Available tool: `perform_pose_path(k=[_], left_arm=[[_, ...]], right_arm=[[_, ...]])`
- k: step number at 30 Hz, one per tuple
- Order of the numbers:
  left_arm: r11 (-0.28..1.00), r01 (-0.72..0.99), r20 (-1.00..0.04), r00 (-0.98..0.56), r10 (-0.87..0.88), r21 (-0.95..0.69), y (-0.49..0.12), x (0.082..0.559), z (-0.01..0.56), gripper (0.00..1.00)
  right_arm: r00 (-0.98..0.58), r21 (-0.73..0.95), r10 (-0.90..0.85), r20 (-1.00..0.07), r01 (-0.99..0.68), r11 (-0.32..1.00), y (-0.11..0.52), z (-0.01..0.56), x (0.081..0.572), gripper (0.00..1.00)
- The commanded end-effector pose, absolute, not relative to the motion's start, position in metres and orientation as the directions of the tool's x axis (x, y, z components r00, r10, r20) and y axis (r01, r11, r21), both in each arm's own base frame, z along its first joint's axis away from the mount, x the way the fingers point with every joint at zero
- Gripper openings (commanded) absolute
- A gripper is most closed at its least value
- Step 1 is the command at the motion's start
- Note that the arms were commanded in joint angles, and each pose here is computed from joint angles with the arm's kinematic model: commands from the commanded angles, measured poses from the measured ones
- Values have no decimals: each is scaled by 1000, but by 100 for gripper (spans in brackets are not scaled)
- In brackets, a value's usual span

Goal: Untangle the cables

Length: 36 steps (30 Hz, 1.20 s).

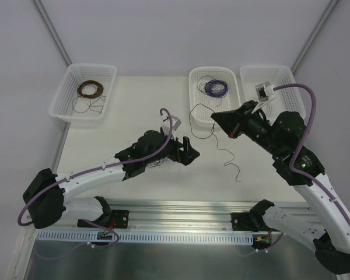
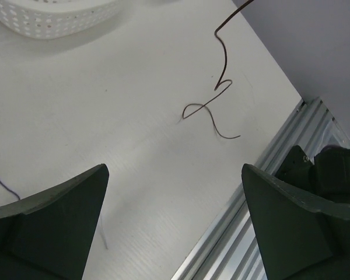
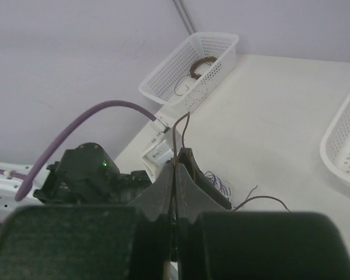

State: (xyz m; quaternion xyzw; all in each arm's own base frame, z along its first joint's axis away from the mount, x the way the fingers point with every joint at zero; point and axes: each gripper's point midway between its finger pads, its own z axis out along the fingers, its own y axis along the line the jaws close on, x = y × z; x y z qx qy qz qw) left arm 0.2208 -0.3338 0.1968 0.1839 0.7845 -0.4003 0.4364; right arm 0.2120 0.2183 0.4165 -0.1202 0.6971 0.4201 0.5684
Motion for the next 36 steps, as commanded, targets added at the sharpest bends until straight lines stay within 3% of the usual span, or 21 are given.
perform_pose_path(k=[1, 10, 15, 18, 19, 21, 22, 23, 28, 31, 36], left_arm=[[554, 649, -849, -460, -259, -521, -358, 235, 241, 99], [544, 636, -837, -440, -327, -547, -384, 250, 240, 99], [540, 629, -829, -442, -344, -559, -394, 256, 238, 92], [549, 621, -828, -447, -337, -559, -395, 258, 231, 70], [548, 621, -828, -449, -337, -560, -394, 256, 231, 49], [560, 613, -829, -449, -334, -557, -388, 256, 227, 26], [560, 612, -829, -443, -341, -558, -385, 254, 231, 8], [569, 607, -831, -440, -341, -555, -381, 254, 231, 2], [678, 546, -861, -422, -285, -492, -355, 259, 233, 0], [744, 505, -882, -402, -247, -438, -338, 264, 244, 0], [805, 470, -918, -332, -218, -361, -313, 279, 292, 0]], right_arm=[[-281, 489, 425, -861, -691, 533, 222, 453, 204, 1], [-290, 515, 481, -827, -733, 445, 233, 476, 192, 1], [-299, 523, 493, -817, -744, 415, 236, 481, 187, 1], [-292, 520, 498, -816, -746, 416, 234, 484, 186, 1], [-278, 508, 493, -824, -748, 427, 232, 484, 185, 1], [-264, 500, 480, -837, -724, 475, 225, 477, 189, 1], [-245, 488, 477, -844, -720, 493, 219, 477, 186, 1], [-233, 467, 448, -863, -706, 532, 214, 468, 188, 1], [-180, 410, 377, -909, -555, 724, 172, 436, 199, 1], [-152, 366, 335, -930, -483, 796, 147, 422, 197, 7], [-170, 335, 289, -942, -415, 846, 124, 397, 189, 39]])
